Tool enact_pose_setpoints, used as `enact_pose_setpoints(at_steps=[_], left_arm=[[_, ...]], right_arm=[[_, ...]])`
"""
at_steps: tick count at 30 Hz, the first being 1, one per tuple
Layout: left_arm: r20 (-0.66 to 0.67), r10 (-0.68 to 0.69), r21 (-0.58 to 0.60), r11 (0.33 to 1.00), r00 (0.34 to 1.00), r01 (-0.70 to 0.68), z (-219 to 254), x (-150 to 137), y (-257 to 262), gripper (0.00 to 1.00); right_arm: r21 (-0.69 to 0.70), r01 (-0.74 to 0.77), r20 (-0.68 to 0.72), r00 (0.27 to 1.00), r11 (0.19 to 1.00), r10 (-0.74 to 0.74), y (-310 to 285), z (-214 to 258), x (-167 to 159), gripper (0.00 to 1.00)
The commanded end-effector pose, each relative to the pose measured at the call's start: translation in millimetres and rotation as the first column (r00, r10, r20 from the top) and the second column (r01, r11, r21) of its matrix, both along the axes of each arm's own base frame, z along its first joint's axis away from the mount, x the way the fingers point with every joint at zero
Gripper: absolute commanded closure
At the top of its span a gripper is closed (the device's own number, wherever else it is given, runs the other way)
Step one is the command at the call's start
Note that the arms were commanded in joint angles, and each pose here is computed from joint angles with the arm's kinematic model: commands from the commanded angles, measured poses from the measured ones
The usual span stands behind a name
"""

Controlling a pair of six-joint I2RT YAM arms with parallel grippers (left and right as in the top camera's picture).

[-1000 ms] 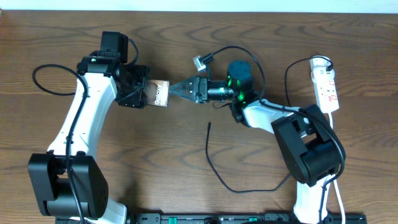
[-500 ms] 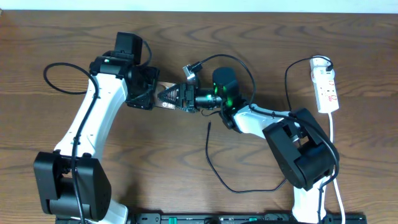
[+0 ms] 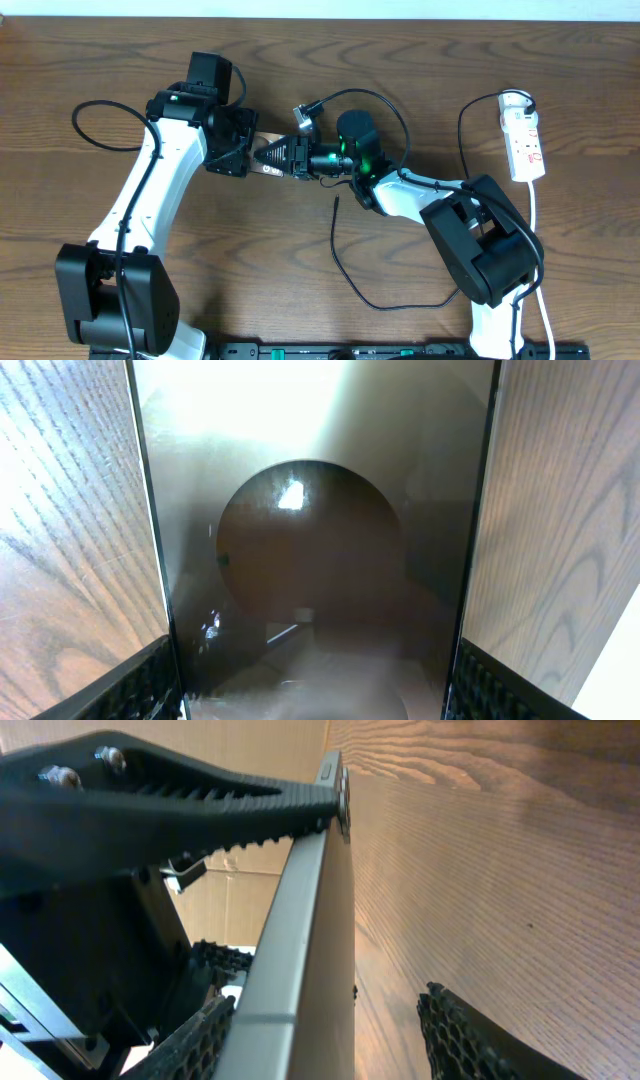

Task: Plug charger to phone and switch on socket
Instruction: 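Close the right gripper on the phone's edge beside the left gripper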

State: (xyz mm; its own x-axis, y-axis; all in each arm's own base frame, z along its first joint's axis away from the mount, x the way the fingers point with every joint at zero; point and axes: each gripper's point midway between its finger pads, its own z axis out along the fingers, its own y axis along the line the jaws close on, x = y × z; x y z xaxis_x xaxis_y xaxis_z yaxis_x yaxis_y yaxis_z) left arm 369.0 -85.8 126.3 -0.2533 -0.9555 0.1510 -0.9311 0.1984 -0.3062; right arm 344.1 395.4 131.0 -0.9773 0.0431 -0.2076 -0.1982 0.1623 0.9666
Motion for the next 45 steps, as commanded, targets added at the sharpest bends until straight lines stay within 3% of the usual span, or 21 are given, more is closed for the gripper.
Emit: enact_pose_setpoints(at_steps=[1,5,11,17,37,45], left_arm=[[0.038,0.007,0.008,1.0,0.999,-0.007,15.2,0.0,-1.1,0.92],[0.039,-0.003,0.024,1.0,0.999,0.002,14.1,-1.2,-3.9,0.93],[0.037,-0.008,0.021,1.0,0.999,0.007,14.2,-2.6,-10.1,0.92],[0.037,-0.008,0.02,1.0,0.999,0.007,14.2,-2.7,-10.7,0.93],[0.039,-0.036,0.02,0.999,0.999,0.035,14.1,-5.1,-20.9,0.93],[0.039,-0.035,0.02,0.999,0.999,0.035,14.2,-5.0,-20.9,0.93]], right_arm=[[0.004,-0.003,0.014,1.0,1.0,0.003,3.9,2.9,0.1,0.44],[0.002,-0.003,0.01,1.0,1.0,0.003,3.8,2.1,0.0,0.53],[-0.005,0.005,0.003,1.0,1.0,-0.005,3.4,0.2,0.9,0.56],[-0.005,0.008,0.004,1.0,1.0,-0.008,3.3,0.0,1.5,0.7],[-0.006,0.007,0.011,1.0,1.0,-0.007,3.3,0.0,1.5,0.75],[-0.006,0.007,0.011,1.0,1.0,-0.007,3.3,0.0,1.5,0.88]])
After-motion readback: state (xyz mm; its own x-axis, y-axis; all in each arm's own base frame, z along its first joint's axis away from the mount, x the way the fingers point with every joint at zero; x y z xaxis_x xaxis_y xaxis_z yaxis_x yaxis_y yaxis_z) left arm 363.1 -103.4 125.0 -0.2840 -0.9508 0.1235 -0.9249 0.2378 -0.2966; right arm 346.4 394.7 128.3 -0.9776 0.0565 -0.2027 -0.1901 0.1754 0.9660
